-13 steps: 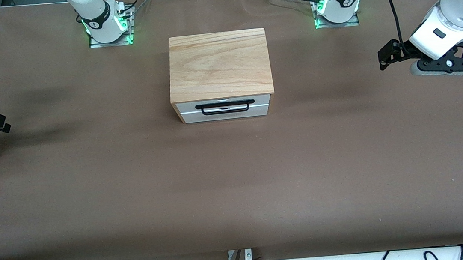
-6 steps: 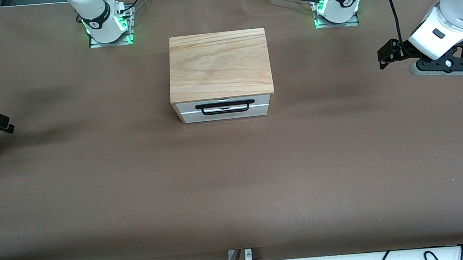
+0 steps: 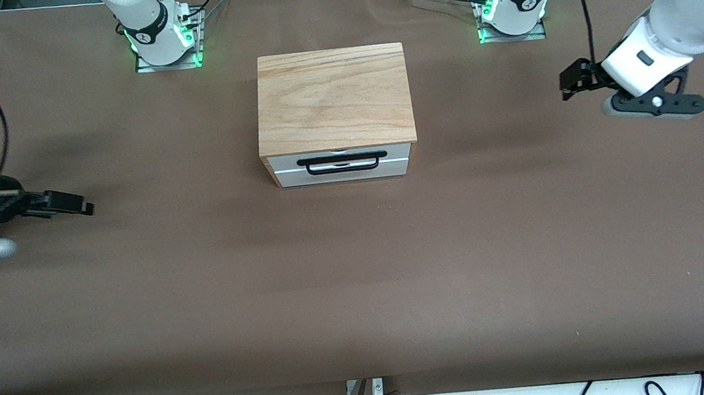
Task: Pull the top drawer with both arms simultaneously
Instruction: 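Move the right gripper and the left gripper toward the drawer handle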
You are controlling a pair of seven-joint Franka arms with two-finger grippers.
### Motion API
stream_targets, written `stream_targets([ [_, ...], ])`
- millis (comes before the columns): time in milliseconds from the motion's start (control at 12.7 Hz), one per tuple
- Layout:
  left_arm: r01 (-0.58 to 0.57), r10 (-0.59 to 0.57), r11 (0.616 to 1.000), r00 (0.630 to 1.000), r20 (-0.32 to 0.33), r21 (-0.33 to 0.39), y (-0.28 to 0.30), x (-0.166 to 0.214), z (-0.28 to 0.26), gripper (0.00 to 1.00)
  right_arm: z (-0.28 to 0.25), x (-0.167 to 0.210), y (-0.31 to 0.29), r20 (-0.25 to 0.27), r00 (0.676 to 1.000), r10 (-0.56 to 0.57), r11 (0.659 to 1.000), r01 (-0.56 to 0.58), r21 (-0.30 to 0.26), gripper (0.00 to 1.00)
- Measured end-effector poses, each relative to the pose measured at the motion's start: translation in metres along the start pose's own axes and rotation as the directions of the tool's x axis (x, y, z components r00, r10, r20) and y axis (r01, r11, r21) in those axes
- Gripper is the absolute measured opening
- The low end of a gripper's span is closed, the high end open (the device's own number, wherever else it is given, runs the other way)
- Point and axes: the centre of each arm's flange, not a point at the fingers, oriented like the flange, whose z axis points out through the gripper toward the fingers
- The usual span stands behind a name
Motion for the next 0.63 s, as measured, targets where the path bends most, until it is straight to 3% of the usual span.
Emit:
stream_targets([
  [158, 0.001, 0.011, 0.987, 0.997, 0.070, -0.160, 0.018, 0.021, 0.034, 1.00, 0.029, 0.009, -0.017, 0.045, 0.999, 0.017, 0.990, -0.023, 0.141, 1.00],
  [315, 0.030, 0.024, 0.933, 0.989, 0.144, -0.359, 0.039, 0.054, 0.076, 1.00, 0.059, 0.021, -0.024, 0.096, 0.994, 0.050, 0.952, -0.077, 0.297, 1.00],
  [473, 0.044, 0.068, 0.834, 0.981, 0.183, -0.549, 0.056, 0.086, 0.113, 1.00, 0.087, 0.035, -0.028, 0.118, 0.992, 0.050, 0.896, -0.097, 0.434, 1.00],
  [630, 0.018, 0.143, 0.683, 0.977, 0.157, -0.730, 0.069, 0.112, 0.154, 1.00, 0.116, 0.046, -0.029, 0.110, 0.994, 0.007, 0.839, -0.065, 0.540, 1.00],
])
